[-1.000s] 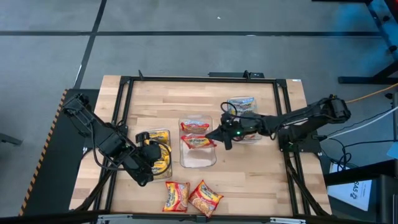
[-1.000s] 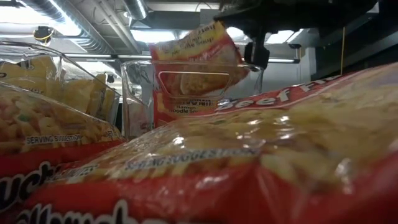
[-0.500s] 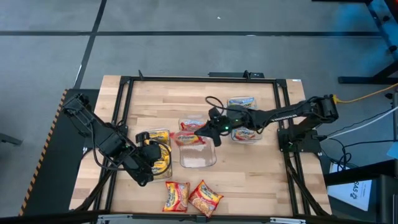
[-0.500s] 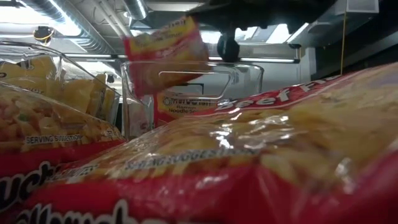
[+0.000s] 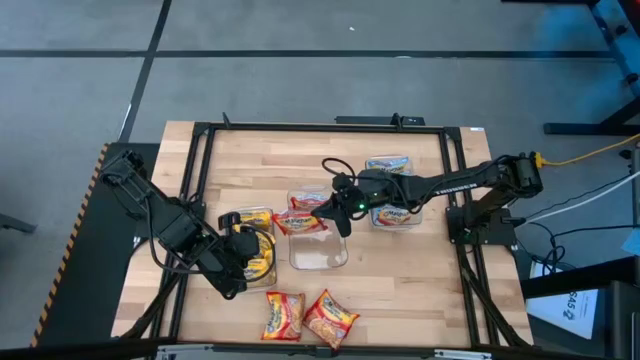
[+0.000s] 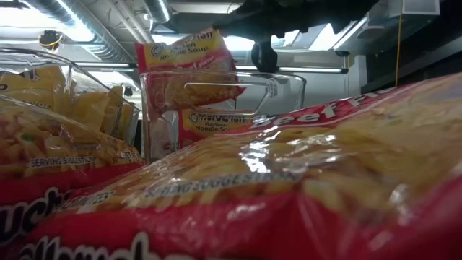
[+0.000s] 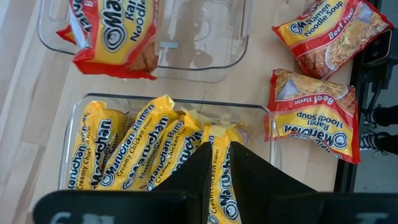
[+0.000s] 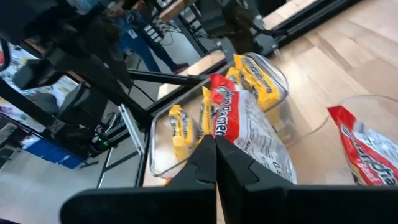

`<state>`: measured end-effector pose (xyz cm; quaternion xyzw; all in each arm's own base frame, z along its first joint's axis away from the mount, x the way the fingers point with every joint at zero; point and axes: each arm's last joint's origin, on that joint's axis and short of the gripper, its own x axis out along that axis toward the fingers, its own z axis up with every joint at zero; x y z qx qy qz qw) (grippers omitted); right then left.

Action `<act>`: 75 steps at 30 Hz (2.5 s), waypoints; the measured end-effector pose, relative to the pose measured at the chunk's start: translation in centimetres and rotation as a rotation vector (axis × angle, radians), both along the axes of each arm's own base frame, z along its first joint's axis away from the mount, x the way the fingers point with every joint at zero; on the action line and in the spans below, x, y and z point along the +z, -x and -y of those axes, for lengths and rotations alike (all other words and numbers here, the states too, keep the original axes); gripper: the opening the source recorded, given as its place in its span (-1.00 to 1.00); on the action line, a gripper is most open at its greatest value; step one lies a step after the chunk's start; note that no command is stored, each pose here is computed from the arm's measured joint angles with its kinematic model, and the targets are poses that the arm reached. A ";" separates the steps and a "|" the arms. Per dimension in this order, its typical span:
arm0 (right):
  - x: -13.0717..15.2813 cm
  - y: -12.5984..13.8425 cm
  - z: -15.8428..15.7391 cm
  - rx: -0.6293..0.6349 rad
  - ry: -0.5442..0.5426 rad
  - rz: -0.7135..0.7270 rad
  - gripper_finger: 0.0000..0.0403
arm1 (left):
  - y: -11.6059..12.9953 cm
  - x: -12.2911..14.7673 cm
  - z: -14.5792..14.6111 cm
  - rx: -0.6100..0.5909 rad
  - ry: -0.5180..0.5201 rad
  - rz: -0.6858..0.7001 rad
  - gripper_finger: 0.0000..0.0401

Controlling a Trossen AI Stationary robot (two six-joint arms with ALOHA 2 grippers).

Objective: Sort Maruchan noodles
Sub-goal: Put the red noodle pack into the middle transparent bin

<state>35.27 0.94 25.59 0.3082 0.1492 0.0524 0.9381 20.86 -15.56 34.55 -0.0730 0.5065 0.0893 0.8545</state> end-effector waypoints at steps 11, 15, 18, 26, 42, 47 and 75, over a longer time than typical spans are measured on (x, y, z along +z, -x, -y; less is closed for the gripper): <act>0.2 0.0 0.1 -0.034 0.029 0.020 -1.00 | 0.0 0.0 0.0 0.001 0.001 0.000 -0.75; 0.3 0.0 0.1 -0.034 0.029 0.031 -1.00 | 0.0 0.0 0.0 0.001 0.001 0.000 -0.75; 0.6 0.3 0.1 -0.035 0.030 0.025 -1.00 | 0.0 0.0 0.0 0.001 0.001 0.000 -0.75; 2.9 2.6 0.3 -0.079 0.069 -0.010 -1.00 | 0.0 0.0 0.0 0.001 0.001 0.000 -0.75; 2.4 2.9 0.3 -0.077 0.071 -0.075 -1.00 | 0.0 0.0 0.0 0.012 -0.006 0.009 -0.75; 1.8 2.5 0.3 -0.083 0.072 -0.093 -1.00 | 0.0 0.0 0.0 0.012 -0.006 0.009 -0.75; -3.7 0.6 0.6 -0.172 0.127 -0.316 -1.00 | 0.0 0.0 0.0 0.013 -0.007 0.010 -0.75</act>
